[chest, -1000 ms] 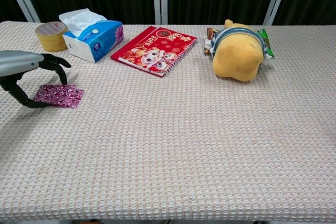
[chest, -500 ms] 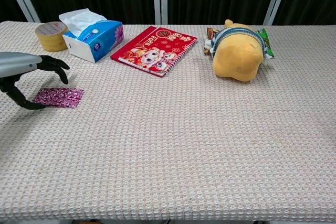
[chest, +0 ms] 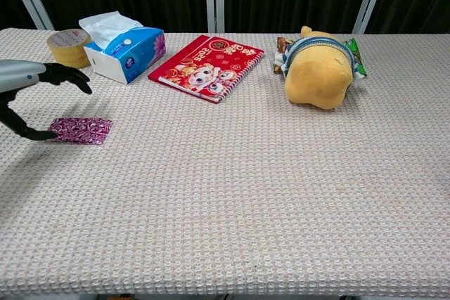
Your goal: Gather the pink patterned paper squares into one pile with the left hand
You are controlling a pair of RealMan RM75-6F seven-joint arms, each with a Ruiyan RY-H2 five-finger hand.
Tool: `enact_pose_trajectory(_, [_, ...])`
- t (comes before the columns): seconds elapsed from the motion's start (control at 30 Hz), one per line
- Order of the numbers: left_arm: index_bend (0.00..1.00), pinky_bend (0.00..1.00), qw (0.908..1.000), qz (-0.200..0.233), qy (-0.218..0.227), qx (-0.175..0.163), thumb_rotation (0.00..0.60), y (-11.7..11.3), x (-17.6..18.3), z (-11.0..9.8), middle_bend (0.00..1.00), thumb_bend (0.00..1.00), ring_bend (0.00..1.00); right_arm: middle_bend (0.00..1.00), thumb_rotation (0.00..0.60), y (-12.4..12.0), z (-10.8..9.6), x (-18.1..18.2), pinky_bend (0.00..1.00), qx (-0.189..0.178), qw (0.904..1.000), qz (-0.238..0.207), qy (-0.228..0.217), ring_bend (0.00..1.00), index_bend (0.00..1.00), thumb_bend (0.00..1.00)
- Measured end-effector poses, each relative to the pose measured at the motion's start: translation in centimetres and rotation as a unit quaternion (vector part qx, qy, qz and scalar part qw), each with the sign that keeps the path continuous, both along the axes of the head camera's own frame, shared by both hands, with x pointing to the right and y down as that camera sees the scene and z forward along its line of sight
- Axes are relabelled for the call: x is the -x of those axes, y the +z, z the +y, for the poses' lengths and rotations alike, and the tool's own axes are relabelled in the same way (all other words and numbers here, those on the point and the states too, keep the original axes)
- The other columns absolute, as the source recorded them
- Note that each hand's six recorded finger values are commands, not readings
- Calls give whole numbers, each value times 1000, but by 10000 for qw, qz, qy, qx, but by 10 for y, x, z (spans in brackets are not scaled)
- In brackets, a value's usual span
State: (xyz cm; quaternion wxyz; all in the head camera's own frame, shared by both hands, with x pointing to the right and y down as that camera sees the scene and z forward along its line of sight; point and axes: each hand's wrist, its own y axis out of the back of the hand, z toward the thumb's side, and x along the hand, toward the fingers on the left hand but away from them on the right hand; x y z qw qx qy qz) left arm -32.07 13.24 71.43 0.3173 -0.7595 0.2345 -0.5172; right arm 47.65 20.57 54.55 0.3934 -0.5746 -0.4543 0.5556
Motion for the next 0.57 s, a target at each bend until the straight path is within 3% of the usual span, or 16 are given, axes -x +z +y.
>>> enact_pose_trajectory(0.07, [144,139,9995,101,-167,-246,520,-13,5,1,63,197,0,0,600,-1,2,-2,0,-9,10000,32,9,0,0,327])
enact_pose_trajectory(0.13, [137,139,9979,140,-333,-546,366,-27,13,2,56,195,0,0,600,-1,4,-6,0,-19,9999,105,22,0,0,326])
enact_pose_trajectory(0.2, [133,138,9938,106,-557,-953,131,-45,27,6,29,182,0,0,600,0,7,-11,0,-33,9997,239,46,0,0,322])
enact_pose_trajectory(0.27, [126,137,9879,13,-873,-1279,20,-64,48,18,4,176,0,0,600,1,10,-17,0,-43,9993,369,80,0,0,319])
enact_pose_trajectory(0.37, [121,137,9786,-257,-1316,-1560,0,-91,83,44,0,176,0,0,600,1,17,-29,0,-63,9982,575,177,0,0,318])
enact_pose_trajectory(0.57, [119,136,9580,-846,-1755,-2103,0,-138,128,86,0,190,0,0,600,1,30,-46,0,-65,9967,725,361,0,0,317])
